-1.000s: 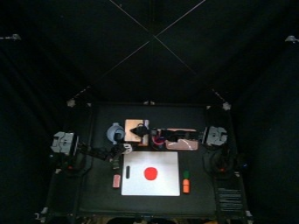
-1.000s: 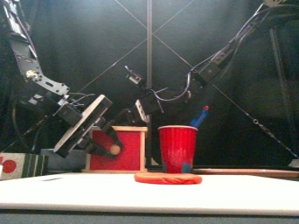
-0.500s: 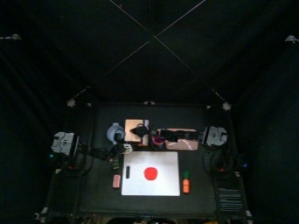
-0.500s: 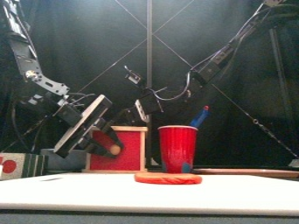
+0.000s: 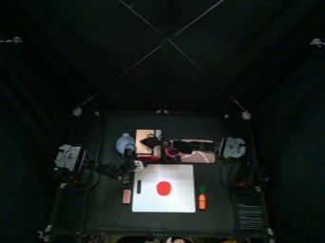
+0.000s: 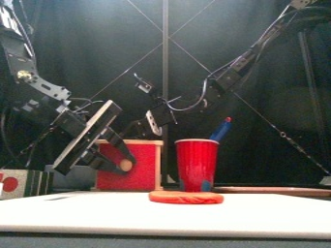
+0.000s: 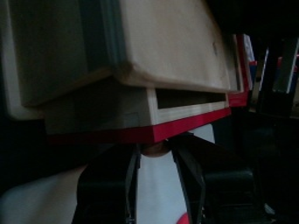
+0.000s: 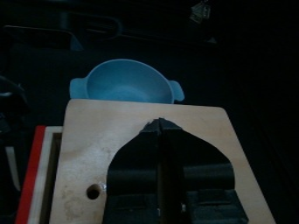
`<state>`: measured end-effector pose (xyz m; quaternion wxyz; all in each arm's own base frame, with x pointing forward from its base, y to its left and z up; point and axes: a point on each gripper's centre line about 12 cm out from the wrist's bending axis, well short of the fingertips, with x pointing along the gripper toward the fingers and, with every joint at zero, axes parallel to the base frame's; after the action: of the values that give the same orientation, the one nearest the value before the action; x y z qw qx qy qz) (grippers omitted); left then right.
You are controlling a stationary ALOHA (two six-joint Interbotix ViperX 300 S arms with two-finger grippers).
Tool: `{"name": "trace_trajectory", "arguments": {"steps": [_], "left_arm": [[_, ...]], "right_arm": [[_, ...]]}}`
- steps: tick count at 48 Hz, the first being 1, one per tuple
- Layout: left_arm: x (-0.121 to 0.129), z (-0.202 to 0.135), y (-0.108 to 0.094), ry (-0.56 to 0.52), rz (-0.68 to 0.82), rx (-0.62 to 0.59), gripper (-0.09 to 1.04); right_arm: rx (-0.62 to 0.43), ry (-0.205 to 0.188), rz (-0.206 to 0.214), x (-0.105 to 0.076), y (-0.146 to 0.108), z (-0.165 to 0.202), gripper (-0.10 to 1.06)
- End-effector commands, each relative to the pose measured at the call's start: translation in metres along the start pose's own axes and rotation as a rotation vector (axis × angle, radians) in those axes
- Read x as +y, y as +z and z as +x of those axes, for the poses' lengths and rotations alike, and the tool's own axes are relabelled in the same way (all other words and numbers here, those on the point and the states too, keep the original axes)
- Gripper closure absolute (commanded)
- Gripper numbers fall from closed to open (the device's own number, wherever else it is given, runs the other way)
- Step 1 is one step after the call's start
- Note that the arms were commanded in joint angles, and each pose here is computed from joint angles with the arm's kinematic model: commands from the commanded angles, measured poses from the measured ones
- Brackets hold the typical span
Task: Get the cutter from the drawer then cut the dough then place the extra dough in the bowl
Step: Open the drawer
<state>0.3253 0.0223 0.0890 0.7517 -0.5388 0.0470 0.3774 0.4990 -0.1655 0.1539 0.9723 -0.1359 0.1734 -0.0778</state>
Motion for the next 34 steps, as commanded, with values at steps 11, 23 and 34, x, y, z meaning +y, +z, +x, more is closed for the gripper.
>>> {"name": "trace_trajectory", "arguments": {"steps": [11, 23, 34], "left_arm": [[-0.011, -0.011, -0.016, -0.038, 0.003, 0.047, 0.36], [-0.016, -0.020, -0.025, -0.054, -0.003, 0.072, 0.36], [-0.015, -0.026, -0.034, -0.050, 0.005, 0.110, 0.36]], "right_arm": [[0.029, -0.001, -0.001, -0.001, -0.005, 0.002, 1.01], [0.037, -0.001, -0.001, -0.001, -0.006, 0.002, 1.01], [0.037, -0.001, -0.001, -0.001, -0.006, 0.002, 1.01]]}}
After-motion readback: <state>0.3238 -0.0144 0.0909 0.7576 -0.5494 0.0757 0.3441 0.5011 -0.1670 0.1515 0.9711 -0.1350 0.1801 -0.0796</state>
